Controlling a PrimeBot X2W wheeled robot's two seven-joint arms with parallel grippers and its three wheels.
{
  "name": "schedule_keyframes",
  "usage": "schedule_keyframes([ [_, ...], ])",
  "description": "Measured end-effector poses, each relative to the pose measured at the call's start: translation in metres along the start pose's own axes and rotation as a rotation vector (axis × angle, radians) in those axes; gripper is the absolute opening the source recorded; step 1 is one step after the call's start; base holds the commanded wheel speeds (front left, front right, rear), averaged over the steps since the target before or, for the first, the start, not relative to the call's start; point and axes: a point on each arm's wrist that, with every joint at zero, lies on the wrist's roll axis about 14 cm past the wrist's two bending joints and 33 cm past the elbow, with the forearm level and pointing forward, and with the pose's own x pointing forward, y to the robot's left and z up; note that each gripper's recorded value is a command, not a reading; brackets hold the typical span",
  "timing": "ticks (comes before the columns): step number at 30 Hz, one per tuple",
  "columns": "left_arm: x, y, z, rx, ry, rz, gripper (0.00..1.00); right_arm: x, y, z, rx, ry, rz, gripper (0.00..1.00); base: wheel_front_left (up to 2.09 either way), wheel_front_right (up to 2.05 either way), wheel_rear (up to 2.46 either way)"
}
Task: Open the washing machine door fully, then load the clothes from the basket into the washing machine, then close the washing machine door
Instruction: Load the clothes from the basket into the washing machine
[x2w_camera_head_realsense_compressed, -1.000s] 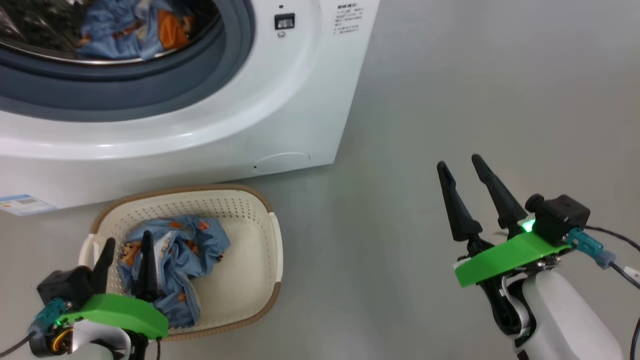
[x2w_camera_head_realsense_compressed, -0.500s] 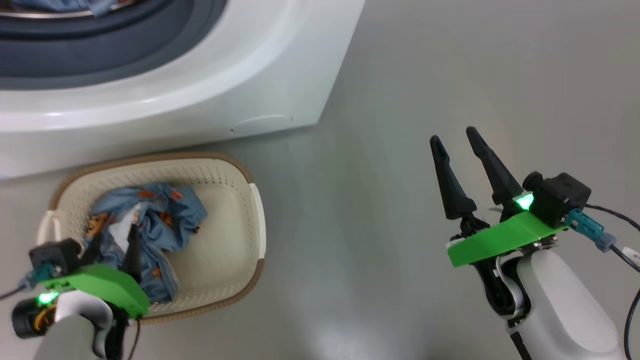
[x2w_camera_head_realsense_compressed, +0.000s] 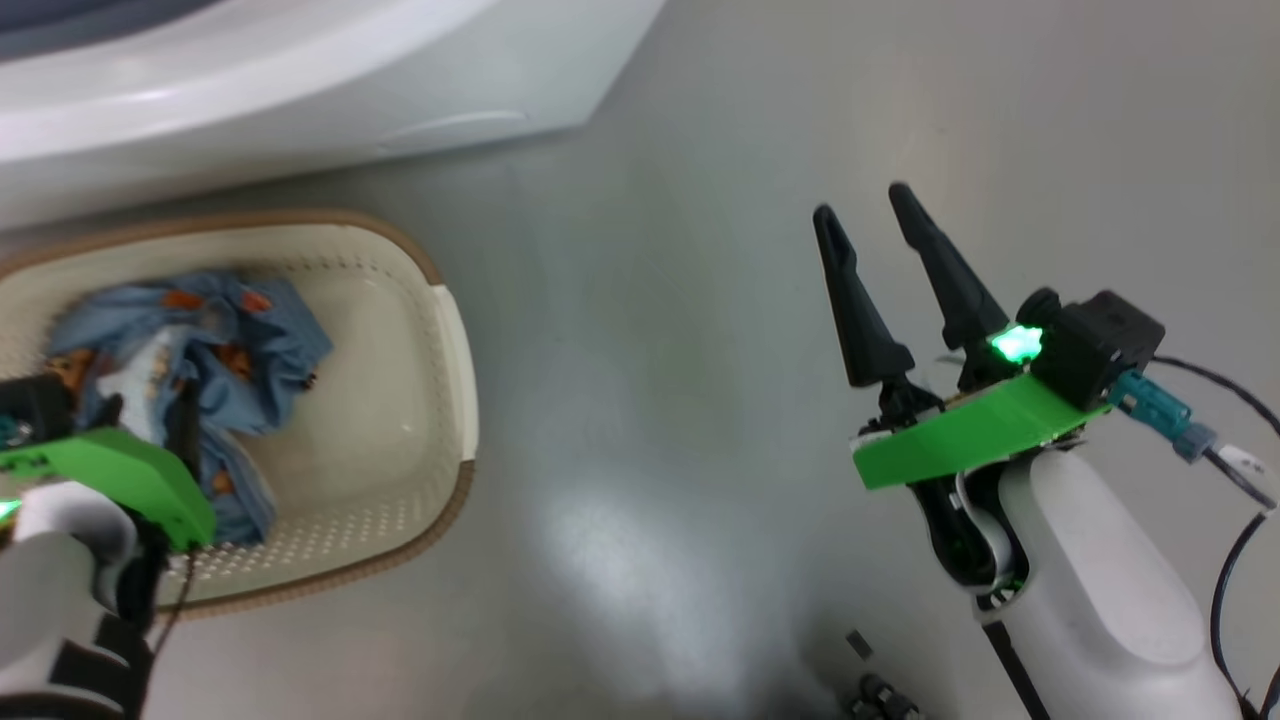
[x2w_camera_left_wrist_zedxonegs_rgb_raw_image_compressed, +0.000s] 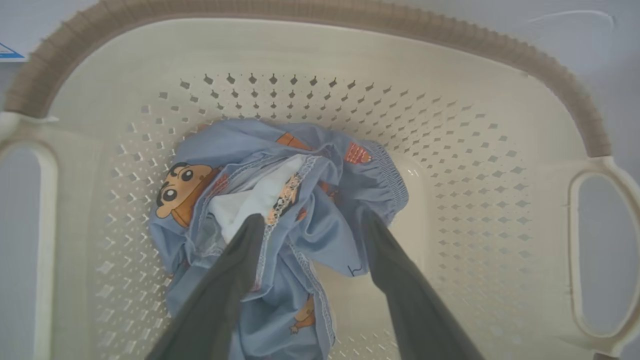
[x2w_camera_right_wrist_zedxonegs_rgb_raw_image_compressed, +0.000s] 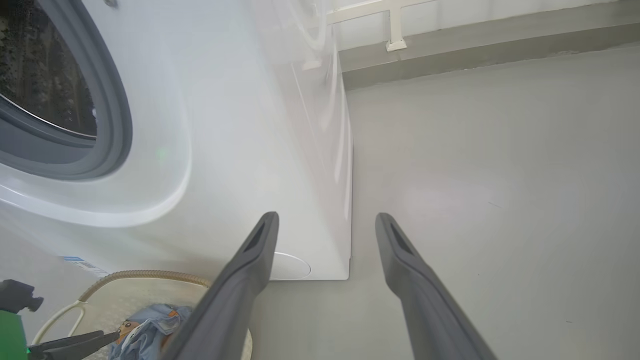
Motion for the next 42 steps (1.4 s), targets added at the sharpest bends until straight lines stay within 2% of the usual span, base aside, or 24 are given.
schedule_keyframes([
  [9,0.044,0.027,-0.023,0.028,0.121,0.083,1.00,0.012,-0.021,-0.017,-0.023,0.031,-0.040,1.00,0.00,0.00,0.00],
  [17,0.078,0.021,-0.041,0.044,0.194,0.069,1.00,0.009,-0.041,-0.039,-0.030,0.084,-0.088,1.00,0.00,0.00,0.00],
  [24,0.084,0.021,-0.070,0.078,0.320,0.099,1.00,0.007,-0.048,-0.048,-0.019,0.104,-0.111,1.00,0.00,0.00,0.00],
  [25,0.085,0.020,-0.070,0.079,0.328,0.097,0.91,0.007,-0.048,-0.047,-0.020,0.104,-0.111,1.00,0.00,0.00,0.00],
  [26,0.086,0.019,-0.070,0.082,0.333,0.096,0.49,0.008,-0.048,-0.047,-0.022,0.102,-0.109,1.00,0.00,0.00,0.00],
  [27,0.085,0.019,-0.071,0.083,0.339,0.095,0.00,0.010,-0.047,-0.044,-0.024,0.096,-0.106,1.00,0.00,0.00,0.00],
  [36,0.078,0.016,-0.056,0.071,0.286,0.076,0.00,0.012,-0.042,-0.031,-0.023,0.063,-0.093,1.00,0.00,0.00,0.00],
  [42,0.058,-0.002,-0.055,0.054,0.232,0.020,0.00,0.011,-0.032,-0.011,-0.020,0.016,-0.073,1.00,0.00,0.00,0.00],
])
